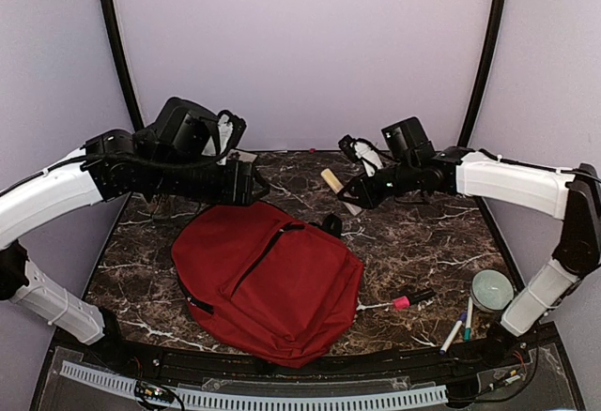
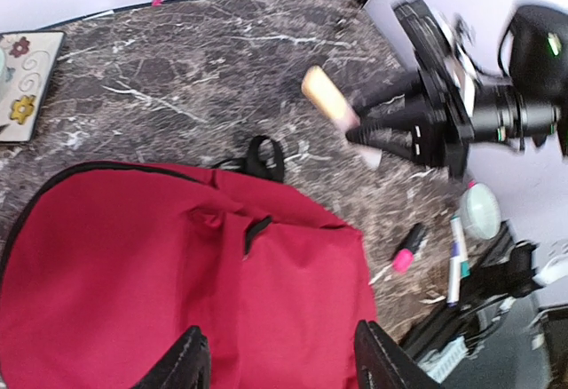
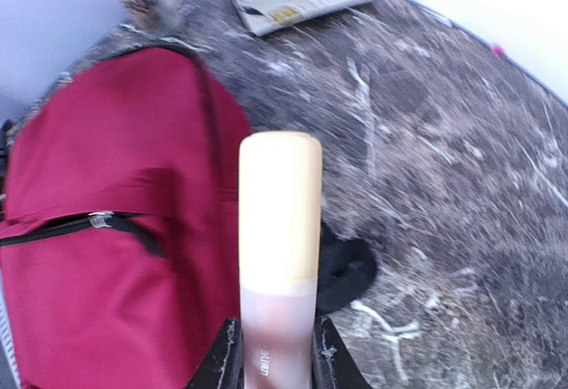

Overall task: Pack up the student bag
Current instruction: Pick up the pen from the center of the board, then pass from the right arm to the left

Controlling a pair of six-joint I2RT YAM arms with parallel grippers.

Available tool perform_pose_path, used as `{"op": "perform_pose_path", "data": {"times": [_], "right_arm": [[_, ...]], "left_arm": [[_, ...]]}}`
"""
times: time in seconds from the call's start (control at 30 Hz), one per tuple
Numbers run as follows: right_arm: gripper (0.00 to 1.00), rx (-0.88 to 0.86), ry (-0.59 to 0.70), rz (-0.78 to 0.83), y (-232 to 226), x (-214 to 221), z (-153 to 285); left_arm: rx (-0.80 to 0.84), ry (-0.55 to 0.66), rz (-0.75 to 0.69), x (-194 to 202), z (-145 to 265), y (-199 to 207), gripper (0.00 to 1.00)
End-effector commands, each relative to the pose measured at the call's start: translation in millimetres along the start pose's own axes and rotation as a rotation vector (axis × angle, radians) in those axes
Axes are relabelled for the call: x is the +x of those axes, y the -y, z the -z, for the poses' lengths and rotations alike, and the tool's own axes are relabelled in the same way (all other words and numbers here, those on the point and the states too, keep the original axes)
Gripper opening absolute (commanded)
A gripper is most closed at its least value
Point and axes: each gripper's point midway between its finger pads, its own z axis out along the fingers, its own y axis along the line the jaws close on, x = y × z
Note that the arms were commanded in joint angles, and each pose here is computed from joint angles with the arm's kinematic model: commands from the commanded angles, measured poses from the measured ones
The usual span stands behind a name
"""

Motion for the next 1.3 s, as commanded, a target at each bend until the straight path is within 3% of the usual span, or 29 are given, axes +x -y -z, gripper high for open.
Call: {"op": "perform_pose_path", "data": {"times": [0.0, 0.17, 0.33, 0.63, 0.9, 1.13, 1.27], "right_arm": [[0.0, -0.103, 0.144, 0.072, -55.4, -23.3, 25.3], [0.0, -0.179, 0.227, 0.124, -98.2, -22.0, 42.7], [0.0, -0.241, 0.323, 0.206, -130.7, -30.7, 58.9], [0.0, -0.309, 0.343, 0.295, -165.7, -39.2, 65.1], [0.0, -0.321, 0.363, 0.316, -185.2, -44.2, 66.3], [0.0, -0.323, 0.357, 0.322, -192.7, -44.2, 62.6], [0.0, -0.29, 0.346, 0.319, -188.8, -46.6, 56.9]], "left_arm": [[0.185, 0.097, 0.176, -41.7, 33.7, 26.4, 0.57], [0.291, 0.12, 0.253, -59.8, 45.3, 34.4, 0.58], [0.348, 0.067, 0.264, -53.5, 34.4, 44.8, 0.58], [0.522, -0.032, 0.258, -40.0, 22.1, 75.8, 0.57], [0.441, -0.113, 0.269, -21.6, 2.9, 64.2, 0.55], [0.423, -0.124, 0.287, -16.0, 3.8, 59.2, 0.37], [0.415, -0.152, 0.301, -8.8, 5.0, 57.1, 0.35]]}}
